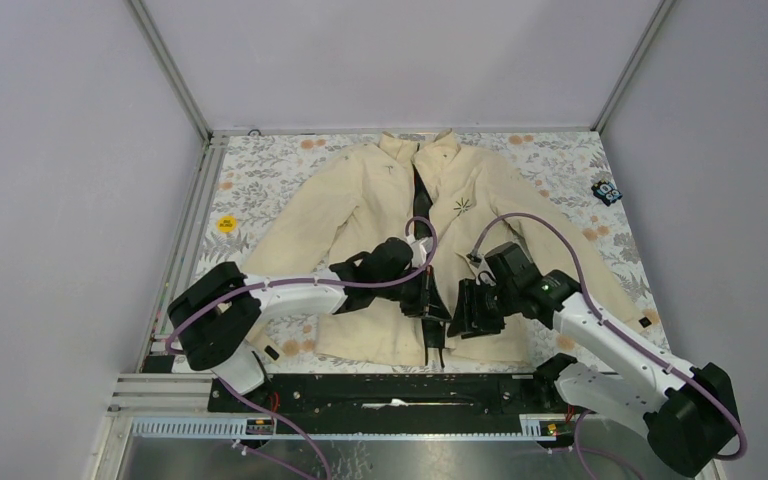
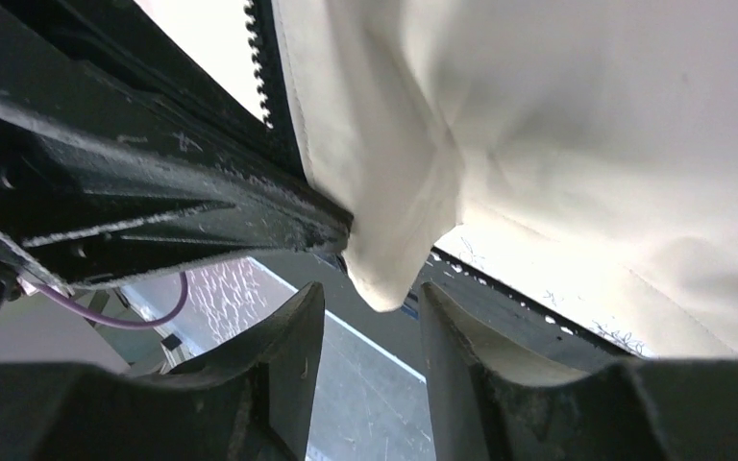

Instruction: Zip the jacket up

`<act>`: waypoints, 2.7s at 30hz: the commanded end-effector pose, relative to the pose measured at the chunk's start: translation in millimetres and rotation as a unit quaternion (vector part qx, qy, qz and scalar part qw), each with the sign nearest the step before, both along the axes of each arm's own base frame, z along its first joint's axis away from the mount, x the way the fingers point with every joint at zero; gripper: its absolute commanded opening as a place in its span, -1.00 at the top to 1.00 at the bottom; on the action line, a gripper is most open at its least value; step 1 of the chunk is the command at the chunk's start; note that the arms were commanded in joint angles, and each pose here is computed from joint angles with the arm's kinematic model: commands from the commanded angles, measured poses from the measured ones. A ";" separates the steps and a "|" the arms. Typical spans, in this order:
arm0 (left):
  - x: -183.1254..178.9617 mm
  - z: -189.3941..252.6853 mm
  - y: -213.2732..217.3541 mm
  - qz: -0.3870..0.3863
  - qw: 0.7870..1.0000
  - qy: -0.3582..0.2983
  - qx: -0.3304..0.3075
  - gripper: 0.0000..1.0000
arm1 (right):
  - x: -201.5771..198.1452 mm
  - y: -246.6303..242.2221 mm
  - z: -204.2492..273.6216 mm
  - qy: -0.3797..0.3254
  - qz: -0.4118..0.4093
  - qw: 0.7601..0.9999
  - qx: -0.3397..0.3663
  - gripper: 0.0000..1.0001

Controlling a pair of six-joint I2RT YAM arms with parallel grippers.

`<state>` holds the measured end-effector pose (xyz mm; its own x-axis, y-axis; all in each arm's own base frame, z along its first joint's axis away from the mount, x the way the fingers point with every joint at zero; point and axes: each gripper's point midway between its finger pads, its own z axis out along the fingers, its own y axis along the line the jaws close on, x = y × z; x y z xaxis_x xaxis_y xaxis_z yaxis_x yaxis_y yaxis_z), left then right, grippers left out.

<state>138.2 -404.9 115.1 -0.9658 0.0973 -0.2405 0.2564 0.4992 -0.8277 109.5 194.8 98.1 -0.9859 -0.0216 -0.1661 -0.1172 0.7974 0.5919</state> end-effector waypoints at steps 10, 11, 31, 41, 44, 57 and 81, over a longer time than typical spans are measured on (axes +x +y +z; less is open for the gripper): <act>7.7 14.4 -5.8 0.005 1.000 -0.017 -0.023 1.00 | -8.3 17.7 2.9 0.024 0.044 0.997 0.055 0.24; 7.6 15.5 -6.5 0.006 0.999 -0.017 -0.026 1.00 | -7.7 17.3 0.6 0.025 0.045 0.997 0.051 0.24; 7.1 21.1 -8.4 0.006 0.999 -0.015 -0.039 1.00 | 10.7 10.9 -13.9 -0.020 0.039 0.999 0.016 0.44; 8.9 23.9 28.8 0.024 0.998 -0.057 -0.012 -0.30 | 11.8 -4.1 -17.0 -0.016 -0.004 1.000 -0.026 1.00; 2.7 12.8 48.7 0.025 0.997 -0.069 0.039 -0.48 | 19.0 -15.0 -16.5 -0.032 -0.025 0.997 -0.059 1.00; -29.1 -55.2 80.8 0.045 0.926 -0.119 0.356 -0.16 | 20.8 -15.1 -16.5 -0.042 -0.035 0.997 -0.053 1.00; -40.7 -82.9 84.6 0.102 0.879 0.007 0.466 -0.21 | 17.4 -14.9 -5.9 -0.055 -0.041 0.997 -0.033 1.00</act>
<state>104.0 -329.4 28.1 -0.9557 0.2020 -0.2141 0.2099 0.9776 -0.0145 123.7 178.8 82.3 -0.9671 0.0244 -0.2531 -0.1124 0.8519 0.5116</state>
